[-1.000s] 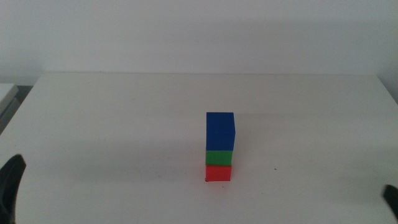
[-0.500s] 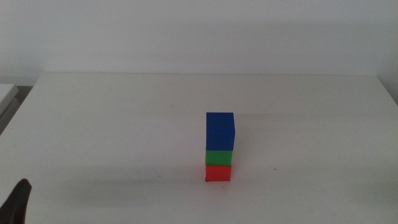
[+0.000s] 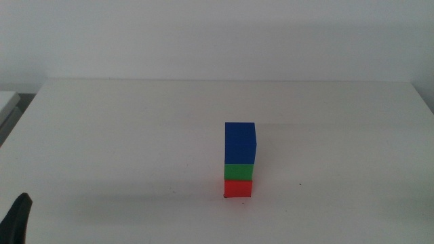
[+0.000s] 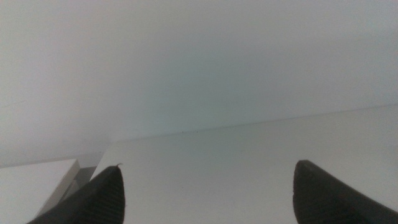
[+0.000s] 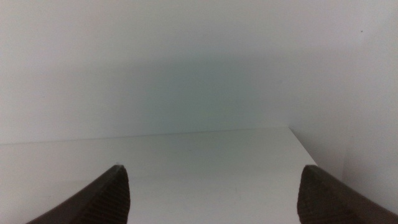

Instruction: Stack red cubes first, then green, then blue cubes in a specific spot.

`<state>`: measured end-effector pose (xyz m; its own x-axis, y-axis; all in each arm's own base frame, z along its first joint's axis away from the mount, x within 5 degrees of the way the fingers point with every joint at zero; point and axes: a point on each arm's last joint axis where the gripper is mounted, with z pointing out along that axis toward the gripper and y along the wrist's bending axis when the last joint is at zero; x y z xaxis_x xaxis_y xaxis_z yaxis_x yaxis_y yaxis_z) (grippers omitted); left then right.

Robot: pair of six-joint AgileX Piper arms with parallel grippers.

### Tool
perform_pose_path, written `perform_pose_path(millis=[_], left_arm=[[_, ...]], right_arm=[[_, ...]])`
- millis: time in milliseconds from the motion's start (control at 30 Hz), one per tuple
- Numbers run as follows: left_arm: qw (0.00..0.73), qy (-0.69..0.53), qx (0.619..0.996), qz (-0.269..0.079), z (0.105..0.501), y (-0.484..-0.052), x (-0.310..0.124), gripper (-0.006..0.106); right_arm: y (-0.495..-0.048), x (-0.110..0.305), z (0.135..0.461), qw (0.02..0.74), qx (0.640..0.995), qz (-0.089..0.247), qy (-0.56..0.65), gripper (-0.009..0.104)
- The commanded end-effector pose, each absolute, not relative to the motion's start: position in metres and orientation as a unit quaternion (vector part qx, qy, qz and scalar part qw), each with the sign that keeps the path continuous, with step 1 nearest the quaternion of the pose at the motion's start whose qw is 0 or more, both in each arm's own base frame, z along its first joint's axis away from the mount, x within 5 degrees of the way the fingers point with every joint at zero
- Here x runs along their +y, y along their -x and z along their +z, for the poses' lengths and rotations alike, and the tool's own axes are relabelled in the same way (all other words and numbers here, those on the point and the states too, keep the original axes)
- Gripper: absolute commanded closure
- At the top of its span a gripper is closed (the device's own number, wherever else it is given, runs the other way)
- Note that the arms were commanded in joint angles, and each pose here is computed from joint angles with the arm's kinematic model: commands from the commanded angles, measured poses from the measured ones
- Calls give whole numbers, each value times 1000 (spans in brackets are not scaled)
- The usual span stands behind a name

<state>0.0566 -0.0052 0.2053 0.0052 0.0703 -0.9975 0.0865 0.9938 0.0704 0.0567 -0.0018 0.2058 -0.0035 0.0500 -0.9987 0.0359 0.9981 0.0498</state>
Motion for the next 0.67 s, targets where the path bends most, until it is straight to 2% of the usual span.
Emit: perform_pose_path(millis=[0, 267, 633], left_arm=[[716, -53, 696, -3, 208, -56, -5, 10], [717, -39, 696, 11, 208, -56, -2, 10], [721, -38, 692, 11, 209, -56, -2, 10]], right_arm=[[-56, -2, 206, 710, 703, 1, -31, 4], [-56, -2, 206, 710, 703, 1, -31, 4], [-56, -2, 206, 710, 703, 1, -31, 4]])
